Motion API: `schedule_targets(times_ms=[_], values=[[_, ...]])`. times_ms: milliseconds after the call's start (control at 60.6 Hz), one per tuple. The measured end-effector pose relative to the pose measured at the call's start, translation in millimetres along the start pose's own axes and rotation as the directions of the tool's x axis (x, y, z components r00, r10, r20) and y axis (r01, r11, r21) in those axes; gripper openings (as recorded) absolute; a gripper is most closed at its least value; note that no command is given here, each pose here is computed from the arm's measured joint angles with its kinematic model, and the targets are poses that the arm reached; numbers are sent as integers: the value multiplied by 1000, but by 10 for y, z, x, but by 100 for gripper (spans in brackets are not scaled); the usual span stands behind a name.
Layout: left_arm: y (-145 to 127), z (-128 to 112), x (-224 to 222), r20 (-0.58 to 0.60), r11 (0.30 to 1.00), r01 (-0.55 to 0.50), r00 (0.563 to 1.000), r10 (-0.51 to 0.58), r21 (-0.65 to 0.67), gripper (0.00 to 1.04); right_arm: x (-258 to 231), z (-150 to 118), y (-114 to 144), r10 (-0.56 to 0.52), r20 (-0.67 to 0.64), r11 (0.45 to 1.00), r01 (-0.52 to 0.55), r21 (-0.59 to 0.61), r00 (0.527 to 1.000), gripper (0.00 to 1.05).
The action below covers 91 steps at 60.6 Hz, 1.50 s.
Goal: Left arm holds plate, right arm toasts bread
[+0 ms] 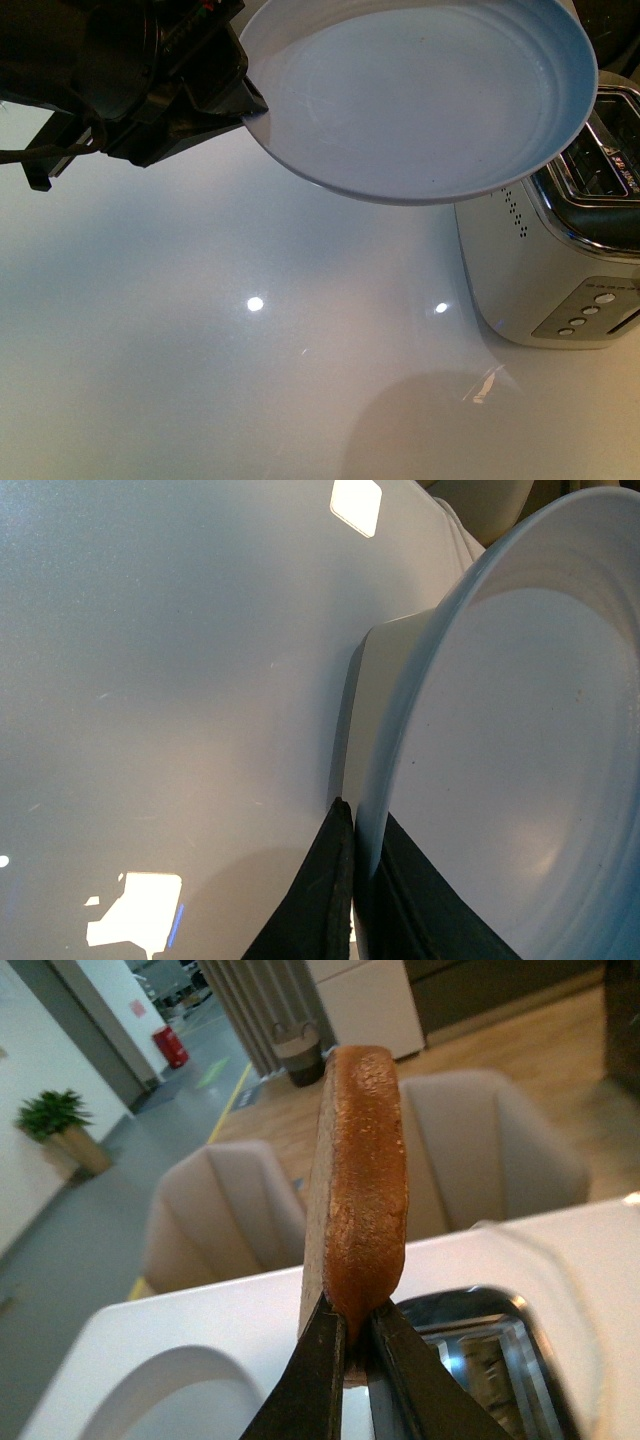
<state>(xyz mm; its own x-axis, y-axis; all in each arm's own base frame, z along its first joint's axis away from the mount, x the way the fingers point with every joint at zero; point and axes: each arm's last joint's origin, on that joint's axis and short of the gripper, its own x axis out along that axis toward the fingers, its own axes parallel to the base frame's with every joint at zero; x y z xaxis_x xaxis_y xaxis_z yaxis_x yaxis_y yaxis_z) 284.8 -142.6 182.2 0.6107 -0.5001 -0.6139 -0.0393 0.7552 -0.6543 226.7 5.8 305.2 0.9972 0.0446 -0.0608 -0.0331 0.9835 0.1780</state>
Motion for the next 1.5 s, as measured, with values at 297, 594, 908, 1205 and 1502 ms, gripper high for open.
schedule_targets(times_ms=[297, 594, 908, 1205, 1502], values=[[0, 0, 0, 0, 1000, 0, 1000, 0, 0, 3, 427, -404, -232, -110, -104, 947, 72, -312, 988, 2], [0, 0, 0, 0, 1000, 0, 1000, 0, 0, 3, 488, -614, -276, -135, -163, 933, 70, -353, 977, 2], [0, 0, 0, 0, 1000, 0, 1000, 0, 0, 3, 392, -751, -82, -122, -203, 937, 45, -346, 972, 2], [0, 0, 0, 0, 1000, 0, 1000, 0, 0, 3, 348, -888, 79, -117, -230, 941, 33, -338, 966, 2], [0, 0, 0, 0, 1000, 0, 1000, 0, 0, 3, 379, -1036, 116, -128, -260, 939, 32, -342, 957, 2]])
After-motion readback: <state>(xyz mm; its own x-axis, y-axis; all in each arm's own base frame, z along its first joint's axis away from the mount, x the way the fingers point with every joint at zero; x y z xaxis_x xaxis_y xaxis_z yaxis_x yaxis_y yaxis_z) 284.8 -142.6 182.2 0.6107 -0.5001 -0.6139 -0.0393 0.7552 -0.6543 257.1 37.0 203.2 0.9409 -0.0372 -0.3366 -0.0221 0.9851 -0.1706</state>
